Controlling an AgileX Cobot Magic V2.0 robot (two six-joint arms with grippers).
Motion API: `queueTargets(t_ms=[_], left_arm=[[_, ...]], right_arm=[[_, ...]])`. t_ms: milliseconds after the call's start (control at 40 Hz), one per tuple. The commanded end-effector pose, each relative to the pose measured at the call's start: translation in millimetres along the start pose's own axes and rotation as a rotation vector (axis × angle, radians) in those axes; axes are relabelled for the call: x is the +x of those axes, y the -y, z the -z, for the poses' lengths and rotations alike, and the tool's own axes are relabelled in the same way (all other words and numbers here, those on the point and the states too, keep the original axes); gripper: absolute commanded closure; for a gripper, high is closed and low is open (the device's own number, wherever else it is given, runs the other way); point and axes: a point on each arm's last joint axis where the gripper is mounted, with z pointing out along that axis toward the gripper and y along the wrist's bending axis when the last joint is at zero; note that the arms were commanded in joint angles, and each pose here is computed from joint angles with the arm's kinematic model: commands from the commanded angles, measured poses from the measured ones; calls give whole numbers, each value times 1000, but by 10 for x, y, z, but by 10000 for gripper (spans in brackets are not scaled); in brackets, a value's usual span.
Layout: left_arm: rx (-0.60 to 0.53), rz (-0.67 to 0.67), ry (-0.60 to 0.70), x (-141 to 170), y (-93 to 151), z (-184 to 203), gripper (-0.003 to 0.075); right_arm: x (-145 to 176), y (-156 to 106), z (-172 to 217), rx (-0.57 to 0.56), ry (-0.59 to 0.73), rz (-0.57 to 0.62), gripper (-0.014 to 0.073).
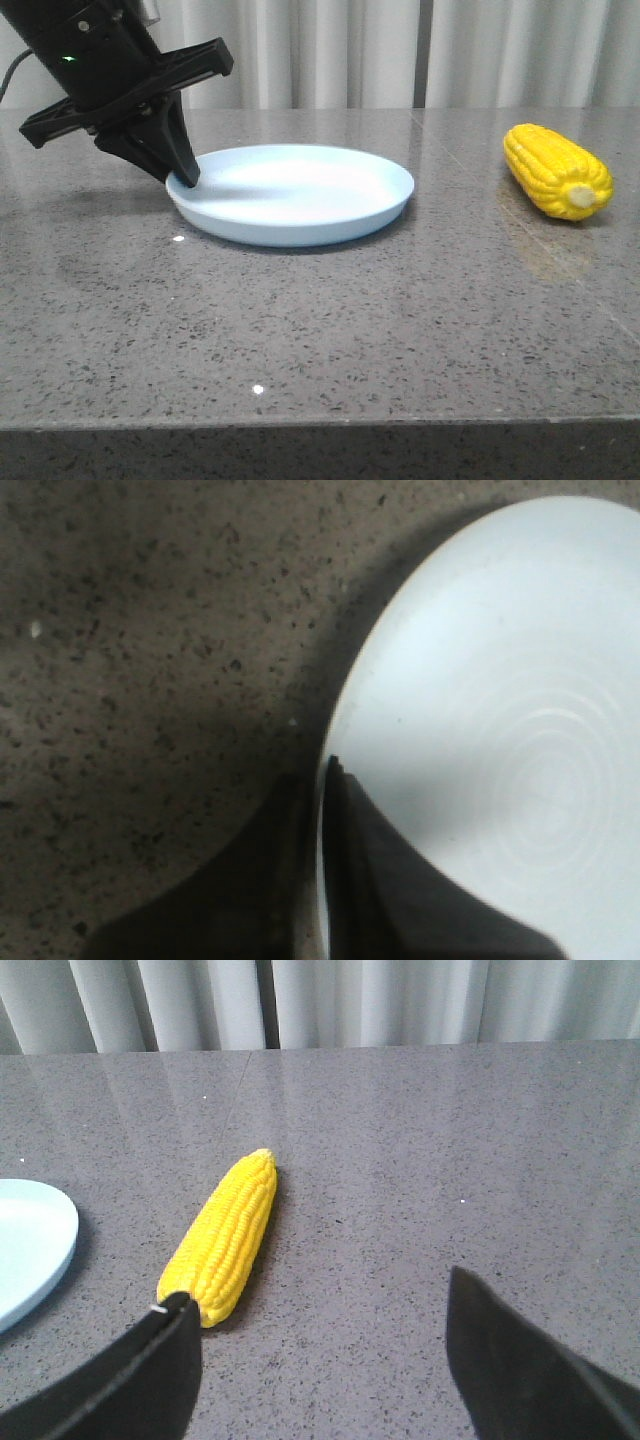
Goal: Place corn on plate with both arms
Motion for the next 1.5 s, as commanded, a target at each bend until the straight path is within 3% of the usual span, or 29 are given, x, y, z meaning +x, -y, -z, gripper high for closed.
queueTargets(t_ms=[0, 100, 175, 425, 550, 775, 875, 1050, 1300, 1475], left_arm=[[51, 7, 105, -97, 143, 235, 523], [52, -8, 111, -101, 151, 256, 368], [46, -40, 157, -121, 156, 372, 310], [-88, -136, 332, -68, -17, 1028, 321], [-155, -126, 367, 118, -215, 1241, 393], [-238, -159, 474, 548, -395, 1463, 629], [-246, -171, 503, 777, -434, 1482, 690], [-239, -195, 639, 1192, -470, 1590, 733], [-239, -291, 919, 1847, -519, 1778, 733], [-222, -313, 1045, 2221, -528, 1913, 733]], right_arm=[[-182, -8, 24, 2, 108, 6, 56], [-182, -8, 24, 2, 108, 6, 56], [-182, -8, 24, 2, 108, 6, 56], [-182, -8, 24, 2, 108, 6, 56], [-182, -8, 24, 2, 108, 6, 56], [-182, -8, 24, 2, 108, 6, 56], [-182, -8, 24, 2, 108, 6, 56], [-182, -8, 24, 2, 108, 6, 56], [-182, -8, 24, 2, 108, 6, 56], [-182, -8, 24, 2, 108, 6, 56]])
